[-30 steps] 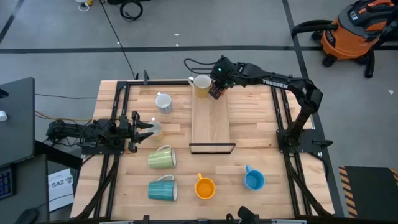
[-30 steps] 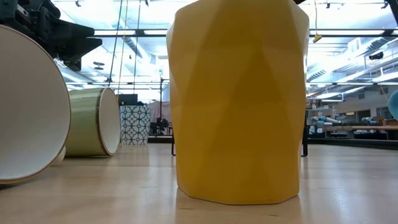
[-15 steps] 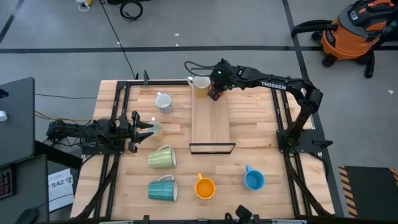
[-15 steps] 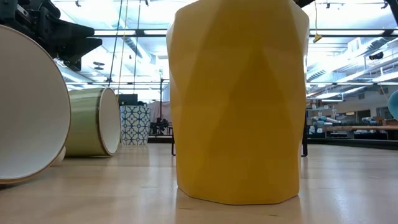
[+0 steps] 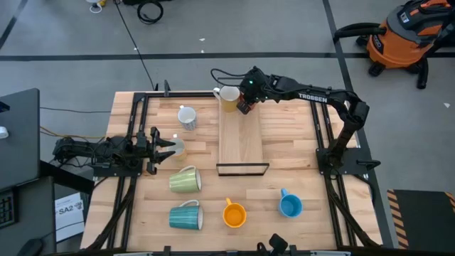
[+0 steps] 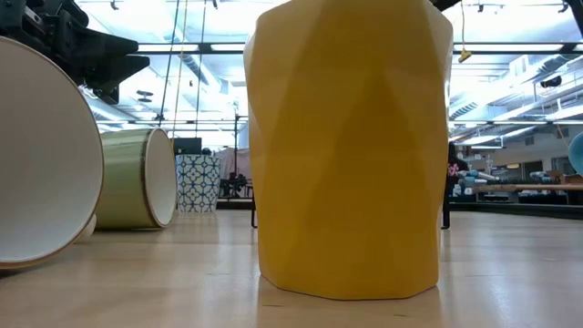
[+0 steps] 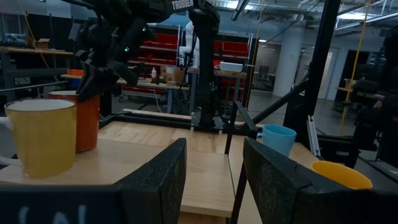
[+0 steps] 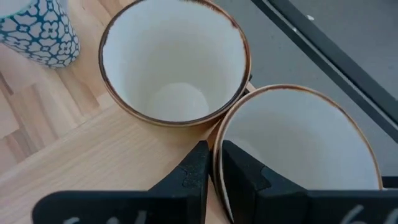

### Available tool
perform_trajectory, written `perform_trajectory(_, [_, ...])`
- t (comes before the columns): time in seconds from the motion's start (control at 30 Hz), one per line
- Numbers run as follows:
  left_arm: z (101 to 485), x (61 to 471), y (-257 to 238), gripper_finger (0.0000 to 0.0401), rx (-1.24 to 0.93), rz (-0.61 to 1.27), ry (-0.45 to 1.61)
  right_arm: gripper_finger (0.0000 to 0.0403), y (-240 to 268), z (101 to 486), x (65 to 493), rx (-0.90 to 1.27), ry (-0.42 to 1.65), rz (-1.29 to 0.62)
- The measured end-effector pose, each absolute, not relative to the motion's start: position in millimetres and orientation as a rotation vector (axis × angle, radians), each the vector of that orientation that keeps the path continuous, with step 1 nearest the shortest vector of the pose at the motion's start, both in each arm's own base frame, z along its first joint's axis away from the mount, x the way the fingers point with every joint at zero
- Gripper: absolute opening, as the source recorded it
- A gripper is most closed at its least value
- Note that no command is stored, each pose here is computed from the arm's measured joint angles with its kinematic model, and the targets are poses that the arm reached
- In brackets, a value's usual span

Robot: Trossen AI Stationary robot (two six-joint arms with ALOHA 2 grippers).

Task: Place coffee mugs
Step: Put the orange mug on the shelf, then put the blue patterned mug on the shelf

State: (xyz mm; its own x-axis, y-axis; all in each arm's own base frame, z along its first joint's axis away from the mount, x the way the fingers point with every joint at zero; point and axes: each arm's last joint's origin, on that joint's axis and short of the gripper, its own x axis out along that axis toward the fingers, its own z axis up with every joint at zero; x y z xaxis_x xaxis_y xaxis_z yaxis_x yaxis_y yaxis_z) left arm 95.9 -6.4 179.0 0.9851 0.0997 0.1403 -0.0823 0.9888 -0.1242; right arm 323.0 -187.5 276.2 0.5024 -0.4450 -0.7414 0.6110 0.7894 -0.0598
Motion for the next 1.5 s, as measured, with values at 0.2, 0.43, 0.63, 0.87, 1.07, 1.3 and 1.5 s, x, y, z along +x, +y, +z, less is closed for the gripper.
perform_trajectory(0.2, [179, 96, -6, 0.0167, -0.118, 0.091, -0.147, 0.0069, -188, 277, 324, 0.222, 0.814, -0.641])
perform_trajectory(0.43, [179, 96, -6, 0.0167, -0.118, 0.092, -0.147, 0.0108, -188, 277, 324, 0.225, 0.813, -0.635])
perform_trajectory(0.63, [179, 96, -6, 0.0167, -0.118, 0.092, -0.147, 0.0146, -188, 278, 325, 0.222, 0.797, -0.636])
perform_trajectory(0.87, [179, 96, -6, 0.0167, -0.118, 0.091, -0.146, 0.0179, -188, 278, 325, 0.222, 0.792, -0.636])
perform_trajectory(1.07, [179, 96, -6, 0.0167, -0.118, 0.092, -0.146, 0.0185, -188, 278, 325, 0.221, 0.792, -0.636])
perform_trajectory(1.3, [179, 96, -6, 0.0167, -0.125, 0.091, -0.149, 0.0185, -186, 285, 322, 0.201, 0.782, -0.628])
perform_trajectory(1.5, [180, 96, -6, 0.0167, -0.121, 0.090, -0.154, 0.0185, -177, 313, 307, 0.187, 0.712, -0.630])
